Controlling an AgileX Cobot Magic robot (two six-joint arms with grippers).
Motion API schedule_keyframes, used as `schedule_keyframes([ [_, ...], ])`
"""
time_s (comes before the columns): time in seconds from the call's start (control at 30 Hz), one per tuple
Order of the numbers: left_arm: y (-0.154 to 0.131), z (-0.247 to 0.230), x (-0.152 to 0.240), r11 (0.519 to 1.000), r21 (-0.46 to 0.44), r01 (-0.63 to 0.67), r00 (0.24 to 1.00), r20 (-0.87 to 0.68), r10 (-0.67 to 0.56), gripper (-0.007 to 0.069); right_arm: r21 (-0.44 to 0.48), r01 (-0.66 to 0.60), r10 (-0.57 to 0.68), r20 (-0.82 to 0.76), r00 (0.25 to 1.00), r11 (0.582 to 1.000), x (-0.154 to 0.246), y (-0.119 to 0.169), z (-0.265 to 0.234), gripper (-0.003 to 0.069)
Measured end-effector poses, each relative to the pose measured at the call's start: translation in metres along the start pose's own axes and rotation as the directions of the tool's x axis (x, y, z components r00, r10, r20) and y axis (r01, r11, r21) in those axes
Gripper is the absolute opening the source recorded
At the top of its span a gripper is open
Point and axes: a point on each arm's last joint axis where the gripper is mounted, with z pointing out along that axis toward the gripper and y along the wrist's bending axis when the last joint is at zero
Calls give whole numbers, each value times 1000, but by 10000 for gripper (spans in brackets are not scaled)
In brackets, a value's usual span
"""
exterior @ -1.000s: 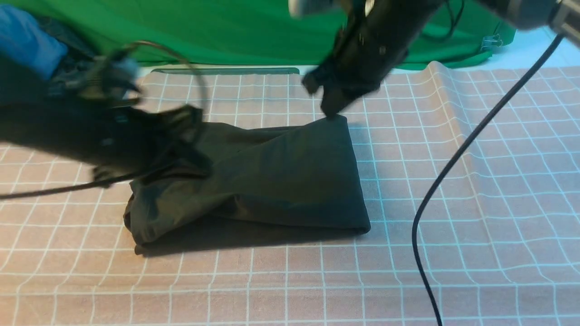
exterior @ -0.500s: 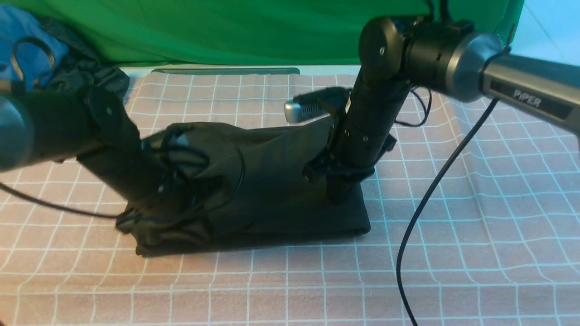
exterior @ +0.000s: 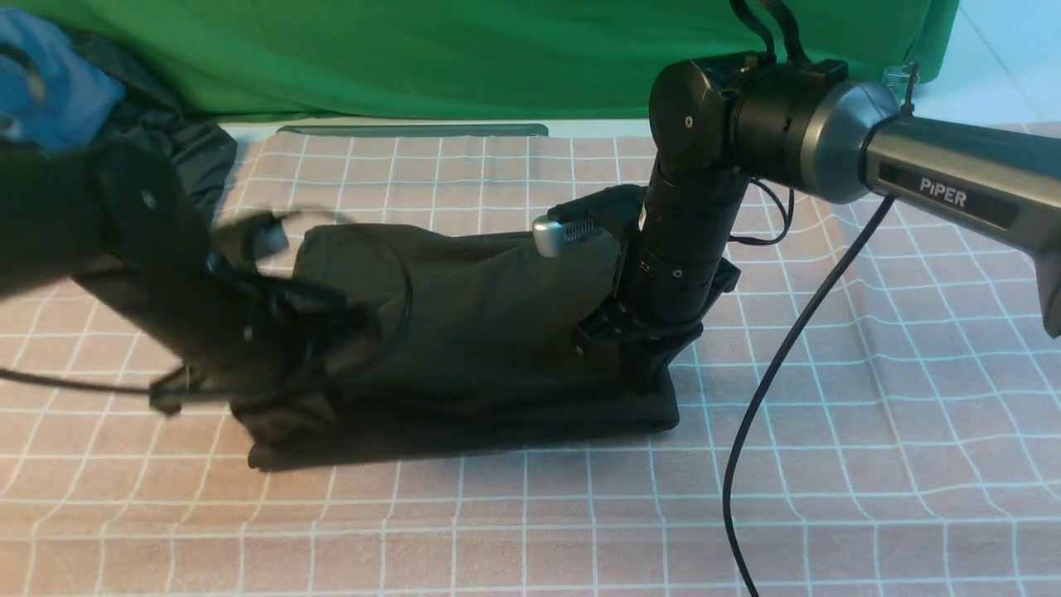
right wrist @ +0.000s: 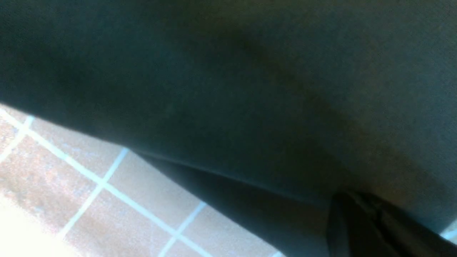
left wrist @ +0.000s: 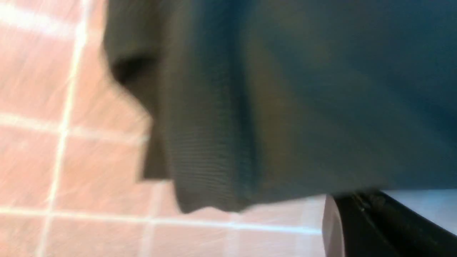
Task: Fold a long-sleeved shirt over a pink coffee tablecloth.
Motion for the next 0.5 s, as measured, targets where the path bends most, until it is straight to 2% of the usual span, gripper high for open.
schedule_keyframes([
  [0.13,-10,-20,-12,999,45,-10,997,79,7,14,0,-1,1,5,1000,1000,0,0,0,39],
  [0.3,-14,-13,-18,997,71,16,996,83,-22,14,-2,-1,1,6,1000,1000,-1,0,0,39],
  [0.37,-13,-5,-21,998,64,21,997,78,-26,14,-2,-1,1,6,1000,1000,-1,0,0,41],
  [0.5,-5,18,-23,1000,-6,6,1000,23,-6,14,-2,-1,1,7,1000,1000,-1,0,0,42],
])
